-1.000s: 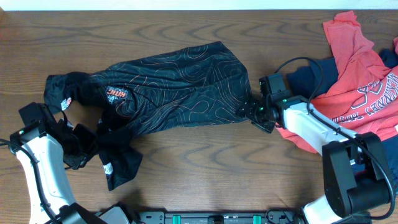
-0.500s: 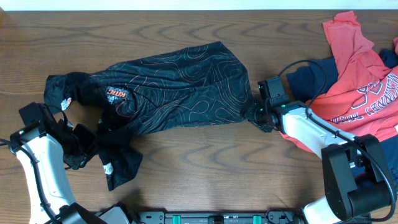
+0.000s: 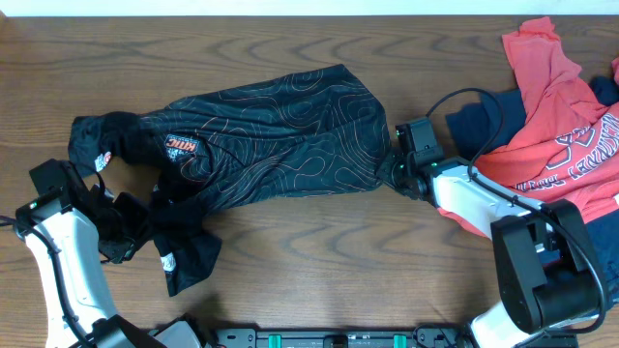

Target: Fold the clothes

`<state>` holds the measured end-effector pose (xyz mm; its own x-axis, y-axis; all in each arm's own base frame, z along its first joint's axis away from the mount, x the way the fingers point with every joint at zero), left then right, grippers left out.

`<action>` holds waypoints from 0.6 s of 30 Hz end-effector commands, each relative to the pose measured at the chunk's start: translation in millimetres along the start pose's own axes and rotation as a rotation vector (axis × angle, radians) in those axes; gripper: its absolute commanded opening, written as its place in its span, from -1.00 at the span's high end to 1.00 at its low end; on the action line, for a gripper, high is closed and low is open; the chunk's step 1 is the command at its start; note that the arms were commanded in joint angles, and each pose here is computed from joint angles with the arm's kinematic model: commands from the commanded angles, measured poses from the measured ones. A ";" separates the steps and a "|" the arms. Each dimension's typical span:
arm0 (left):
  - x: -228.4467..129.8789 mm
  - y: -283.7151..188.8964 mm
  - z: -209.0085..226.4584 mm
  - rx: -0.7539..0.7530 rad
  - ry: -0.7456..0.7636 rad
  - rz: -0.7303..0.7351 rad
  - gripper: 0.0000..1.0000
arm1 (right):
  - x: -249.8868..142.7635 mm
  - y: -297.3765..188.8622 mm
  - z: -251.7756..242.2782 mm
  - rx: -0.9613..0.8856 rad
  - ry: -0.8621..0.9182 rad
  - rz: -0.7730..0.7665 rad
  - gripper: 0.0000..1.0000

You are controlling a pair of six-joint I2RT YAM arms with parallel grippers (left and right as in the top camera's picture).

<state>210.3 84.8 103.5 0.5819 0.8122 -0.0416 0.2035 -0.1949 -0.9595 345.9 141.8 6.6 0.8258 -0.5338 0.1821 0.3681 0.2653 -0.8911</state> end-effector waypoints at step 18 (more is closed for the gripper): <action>10.9 -58.5 -69.2 -0.283 0.231 -0.051 0.88 | 88.4 -155.5 7.2 -0.036 -0.253 -0.158 0.98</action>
<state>237.0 68.6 141.2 0.6641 0.7475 -0.0162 0.3304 -0.3129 -0.8905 338.4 71.1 84.7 0.8745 -0.4424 0.1989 0.3016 0.1747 -0.9373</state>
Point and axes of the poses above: each gripper's point midway between its finger pads, its own y axis out along the fingers, its own z axis along the line the jaws close on, x = y × z, the point moved 1 cm from there along -y, back along the fingers
